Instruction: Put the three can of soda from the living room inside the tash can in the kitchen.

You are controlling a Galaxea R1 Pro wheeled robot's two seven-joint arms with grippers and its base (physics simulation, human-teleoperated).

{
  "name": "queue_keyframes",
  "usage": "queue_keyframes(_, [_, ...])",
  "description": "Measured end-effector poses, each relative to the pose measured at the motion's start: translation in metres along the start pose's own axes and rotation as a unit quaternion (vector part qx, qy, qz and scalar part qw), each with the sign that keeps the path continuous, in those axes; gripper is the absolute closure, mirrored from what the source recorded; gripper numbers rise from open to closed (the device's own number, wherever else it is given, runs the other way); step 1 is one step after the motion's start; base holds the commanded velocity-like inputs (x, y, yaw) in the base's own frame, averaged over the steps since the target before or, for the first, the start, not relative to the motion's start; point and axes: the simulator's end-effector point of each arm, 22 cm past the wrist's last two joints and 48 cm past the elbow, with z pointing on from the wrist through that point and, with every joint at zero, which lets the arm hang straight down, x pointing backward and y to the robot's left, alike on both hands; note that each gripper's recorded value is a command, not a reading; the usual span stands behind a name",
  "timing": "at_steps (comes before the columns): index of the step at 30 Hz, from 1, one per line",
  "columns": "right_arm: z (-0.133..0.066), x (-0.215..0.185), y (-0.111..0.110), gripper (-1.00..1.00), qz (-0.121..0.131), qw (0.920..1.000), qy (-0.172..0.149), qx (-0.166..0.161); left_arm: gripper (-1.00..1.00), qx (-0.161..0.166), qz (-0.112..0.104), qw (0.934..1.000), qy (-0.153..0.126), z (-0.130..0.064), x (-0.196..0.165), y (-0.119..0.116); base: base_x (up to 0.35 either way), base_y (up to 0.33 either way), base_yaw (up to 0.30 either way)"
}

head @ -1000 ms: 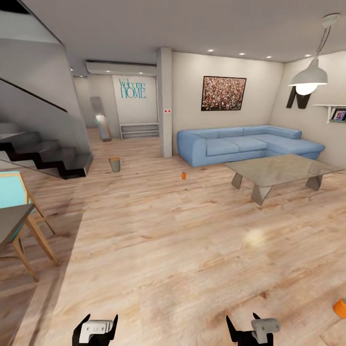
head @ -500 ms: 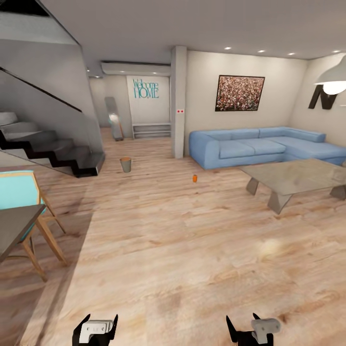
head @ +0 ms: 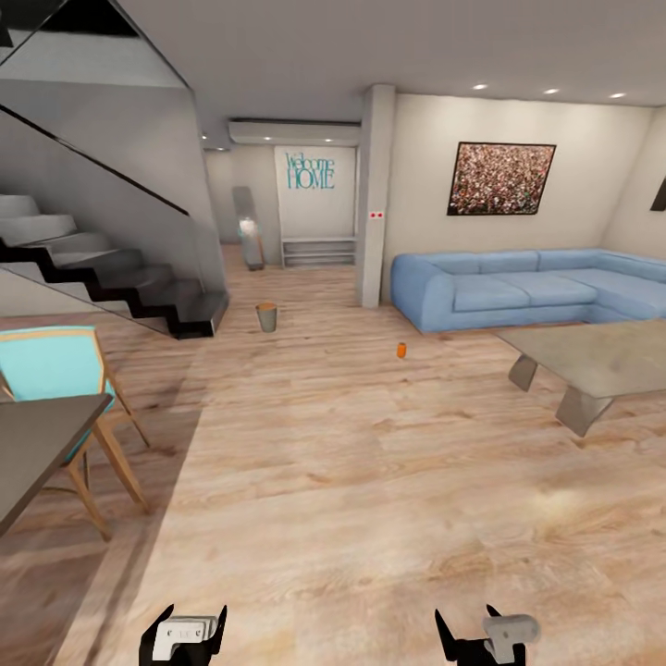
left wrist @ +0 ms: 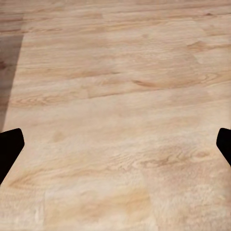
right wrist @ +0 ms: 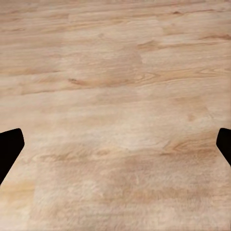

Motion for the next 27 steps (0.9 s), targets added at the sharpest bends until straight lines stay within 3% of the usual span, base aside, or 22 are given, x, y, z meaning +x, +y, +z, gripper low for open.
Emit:
queue_keyframes(7, [0.000, 0.000, 0.000, -1.00, -0.001, 1.0000, 0.000, 0.000, -1.00, 0.000, 0.000, 1.0000, 0.000, 0.000, 0.000, 0.000, 0.250, 0.000, 0.010])
queue_keyframes(11, [0.001, -0.016, -0.002, -1.00, -0.004, 0.9999, -0.016, 0.001, -1.00, 0.000, -0.002, 1.0000, 0.003, 0.000, 0.002, 0.001, 0.267, 0.000, 0.002])
queue_keyframes(15, [0.001, -0.050, 0.000, -1.00, -0.010, 0.9987, -0.049, -0.001, -1.00, -0.004, -0.005, 1.0000, -0.006, 0.001, -0.007, 0.002, 0.289, 0.000, 0.001])
queue_keyframes(17, [-0.001, -0.084, 0.005, -1.00, -0.016, 0.9965, -0.081, -0.006, -1.00, -0.006, -0.005, 0.9995, -0.030, 0.004, -0.035, 0.002, 0.311, 0.000, 0.000])
queue_keyframes(21, [0.001, -0.106, 0.017, -1.00, -0.019, 0.9957, -0.088, -0.019, -1.00, -0.006, -0.005, 0.9993, -0.036, 0.006, -0.055, 0.002, 0.316, 0.012, 0.000])
queue_keyframes(24, [0.015, -0.138, 0.023, -1.00, -0.019, 0.9952, -0.093, -0.026, -1.00, -0.006, -0.007, 0.9993, -0.037, 0.011, -0.066, 0.002, 0.320, 0.049, 0.000])
queue_keyframes(25, [0.027, -0.169, 0.032, -1.00, -0.022, 0.9939, -0.102, -0.035, -1.00, -0.007, -0.008, 0.9992, -0.040, 0.013, -0.072, 0.003, 0.321, 0.061, 0.000])
queue_keyframes(27, [0.034, -0.190, 0.042, -1.00, -0.026, 0.9925, -0.110, -0.046, -1.00, -0.007, -0.007, 0.9991, -0.040, 0.014, -0.074, 0.004, 0.322, 0.049, 0.000])
